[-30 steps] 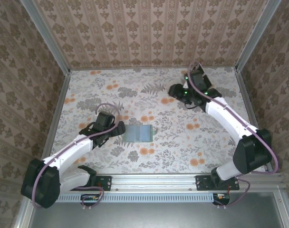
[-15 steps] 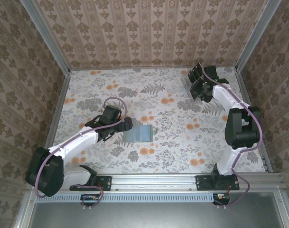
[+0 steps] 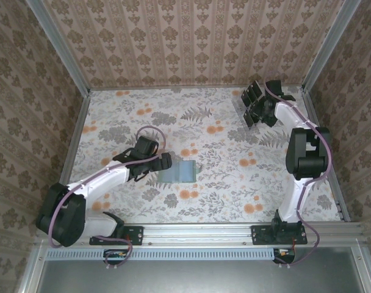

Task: Put the credit cards into the card holder
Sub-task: Move the storage box to the middle-right of the table.

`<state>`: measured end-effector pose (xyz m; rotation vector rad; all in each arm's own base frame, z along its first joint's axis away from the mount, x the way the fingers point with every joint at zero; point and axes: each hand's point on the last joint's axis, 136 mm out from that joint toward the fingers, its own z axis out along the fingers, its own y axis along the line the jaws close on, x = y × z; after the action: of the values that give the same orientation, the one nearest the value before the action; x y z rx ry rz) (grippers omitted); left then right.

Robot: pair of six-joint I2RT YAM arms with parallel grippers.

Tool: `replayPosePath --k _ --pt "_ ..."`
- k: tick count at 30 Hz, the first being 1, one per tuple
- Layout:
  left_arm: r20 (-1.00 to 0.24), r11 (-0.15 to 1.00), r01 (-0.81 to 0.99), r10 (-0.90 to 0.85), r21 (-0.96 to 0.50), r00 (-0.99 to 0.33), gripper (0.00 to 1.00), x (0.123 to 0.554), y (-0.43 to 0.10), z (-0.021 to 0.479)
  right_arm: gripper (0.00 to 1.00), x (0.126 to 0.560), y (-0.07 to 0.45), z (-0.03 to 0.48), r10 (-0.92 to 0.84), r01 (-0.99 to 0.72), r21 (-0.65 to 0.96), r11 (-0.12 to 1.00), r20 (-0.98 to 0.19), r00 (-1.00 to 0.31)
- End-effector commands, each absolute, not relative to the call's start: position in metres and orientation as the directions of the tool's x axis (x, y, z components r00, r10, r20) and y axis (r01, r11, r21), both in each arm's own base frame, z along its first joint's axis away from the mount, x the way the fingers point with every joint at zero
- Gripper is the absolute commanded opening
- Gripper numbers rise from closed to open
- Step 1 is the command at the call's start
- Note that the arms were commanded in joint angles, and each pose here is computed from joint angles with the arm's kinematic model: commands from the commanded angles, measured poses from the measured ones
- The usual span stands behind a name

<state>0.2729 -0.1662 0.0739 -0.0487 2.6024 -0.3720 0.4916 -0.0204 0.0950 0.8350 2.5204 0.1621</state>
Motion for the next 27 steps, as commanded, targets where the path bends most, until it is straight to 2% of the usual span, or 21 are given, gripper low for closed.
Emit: replayPosePath --k 1,14,27 --pt "-0.489 0.956 0.048 -0.105 -0.291 -0.866 1.00 0.279 -0.175 0.083 0.63 0.497 -0.025 0.090 0.576 0.535 0.222 0.815 -0.404 -0.710" --pt "-0.486 0.955 0.044 -0.109 -0.292 -0.867 1.00 0.279 -0.176 0.081 0.62 0.494 -0.039 0.065 0.597 0.579 0.175 0.796 -0.386 -0.703" --pt "-0.491 0.953 0.056 -0.102 -0.297 -0.865 1.00 0.280 -0.183 0.084 0.62 0.467 -0.039 0.052 0.601 0.586 0.161 0.794 -0.355 -0.717"
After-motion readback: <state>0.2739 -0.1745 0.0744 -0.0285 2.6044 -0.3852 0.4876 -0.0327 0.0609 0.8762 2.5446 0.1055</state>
